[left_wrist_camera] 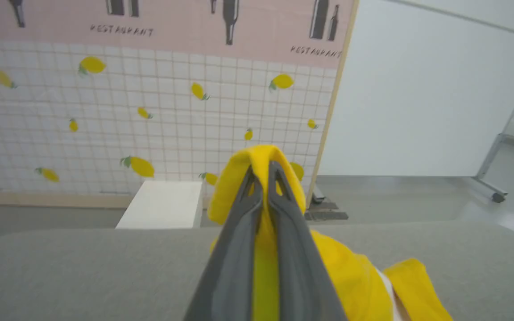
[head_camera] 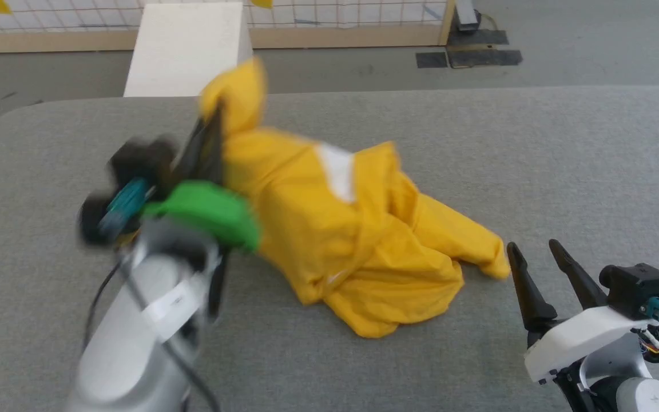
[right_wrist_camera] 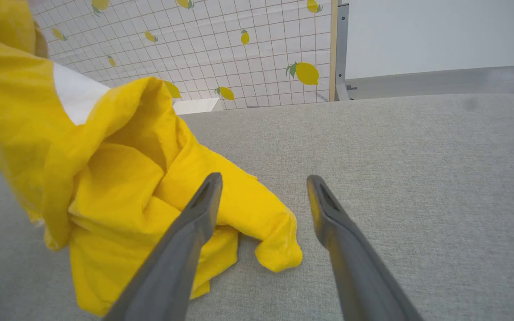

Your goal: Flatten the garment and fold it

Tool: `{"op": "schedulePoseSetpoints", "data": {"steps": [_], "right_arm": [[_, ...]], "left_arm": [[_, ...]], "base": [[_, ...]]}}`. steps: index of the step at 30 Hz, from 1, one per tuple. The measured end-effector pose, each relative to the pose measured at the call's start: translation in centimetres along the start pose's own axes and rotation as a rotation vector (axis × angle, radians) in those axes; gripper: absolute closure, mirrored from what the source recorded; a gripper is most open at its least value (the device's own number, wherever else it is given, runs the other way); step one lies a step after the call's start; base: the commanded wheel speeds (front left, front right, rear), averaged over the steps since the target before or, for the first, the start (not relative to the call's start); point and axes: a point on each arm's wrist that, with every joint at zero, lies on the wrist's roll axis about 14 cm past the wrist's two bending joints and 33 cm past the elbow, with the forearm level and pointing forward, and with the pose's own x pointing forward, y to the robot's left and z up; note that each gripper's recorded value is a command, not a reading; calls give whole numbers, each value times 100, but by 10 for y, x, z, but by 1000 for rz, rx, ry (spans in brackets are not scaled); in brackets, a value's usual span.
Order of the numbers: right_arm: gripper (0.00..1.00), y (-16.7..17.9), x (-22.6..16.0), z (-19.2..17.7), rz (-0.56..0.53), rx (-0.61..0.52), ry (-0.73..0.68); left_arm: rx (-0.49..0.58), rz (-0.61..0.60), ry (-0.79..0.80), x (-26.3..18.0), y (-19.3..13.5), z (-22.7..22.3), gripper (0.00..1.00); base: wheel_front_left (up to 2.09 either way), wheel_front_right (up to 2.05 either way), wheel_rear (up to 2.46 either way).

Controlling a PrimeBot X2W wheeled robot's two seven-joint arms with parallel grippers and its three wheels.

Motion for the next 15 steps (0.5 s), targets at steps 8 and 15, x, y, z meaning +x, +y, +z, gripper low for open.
{"op": "schedulePoseSetpoints", "data": {"steps": [8, 15], "right_arm": [[0, 17, 5, -4, 51, -3, 22], [0, 24, 4, -5, 72, -5, 26]], "left_arm": [[45, 418, 428, -130, 120, -97, 100], [-25, 439, 509, -162, 113, -121, 0]], "base": [[0, 0, 0], [0, 0, 0]]}}
